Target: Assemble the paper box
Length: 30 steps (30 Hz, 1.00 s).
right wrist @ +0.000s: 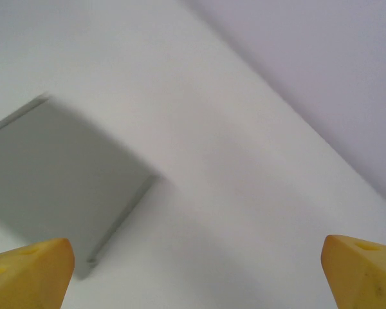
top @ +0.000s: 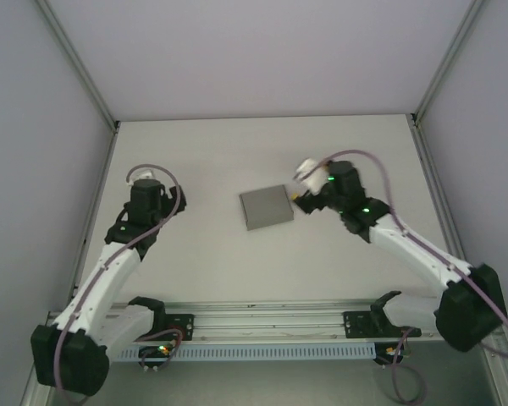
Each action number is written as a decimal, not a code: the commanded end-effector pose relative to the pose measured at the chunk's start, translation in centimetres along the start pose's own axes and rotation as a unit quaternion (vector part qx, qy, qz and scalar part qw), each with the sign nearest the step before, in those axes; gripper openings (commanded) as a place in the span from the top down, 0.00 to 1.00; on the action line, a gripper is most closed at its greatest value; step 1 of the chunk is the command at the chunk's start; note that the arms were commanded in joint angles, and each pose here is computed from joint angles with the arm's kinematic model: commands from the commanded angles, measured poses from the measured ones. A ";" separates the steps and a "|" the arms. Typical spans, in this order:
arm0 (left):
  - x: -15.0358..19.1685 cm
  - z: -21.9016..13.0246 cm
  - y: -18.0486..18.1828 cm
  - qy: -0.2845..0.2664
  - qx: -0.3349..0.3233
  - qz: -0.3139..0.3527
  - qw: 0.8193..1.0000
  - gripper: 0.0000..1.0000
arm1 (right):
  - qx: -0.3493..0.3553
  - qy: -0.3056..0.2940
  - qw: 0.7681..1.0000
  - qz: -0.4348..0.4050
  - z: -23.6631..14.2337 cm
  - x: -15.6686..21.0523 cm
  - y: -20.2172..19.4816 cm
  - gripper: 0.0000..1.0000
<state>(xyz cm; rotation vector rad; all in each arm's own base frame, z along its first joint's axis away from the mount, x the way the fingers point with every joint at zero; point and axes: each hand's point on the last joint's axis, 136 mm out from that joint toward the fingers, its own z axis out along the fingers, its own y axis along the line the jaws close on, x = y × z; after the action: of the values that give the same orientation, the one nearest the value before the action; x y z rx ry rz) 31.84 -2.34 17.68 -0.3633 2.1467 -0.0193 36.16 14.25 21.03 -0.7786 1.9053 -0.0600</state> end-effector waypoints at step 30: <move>1.0 11.3 4.3 -0.154 -0.002 0.103 0.983 0.00 | 0.152 -0.049 0.942 0.296 4.4 15.3 -8.9 0.00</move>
<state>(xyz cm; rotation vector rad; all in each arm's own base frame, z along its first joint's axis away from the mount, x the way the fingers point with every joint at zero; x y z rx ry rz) 38.64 2.91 8.29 -0.1498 1.9192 0.1566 39.69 -0.15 8.87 0.0174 1.9420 0.0331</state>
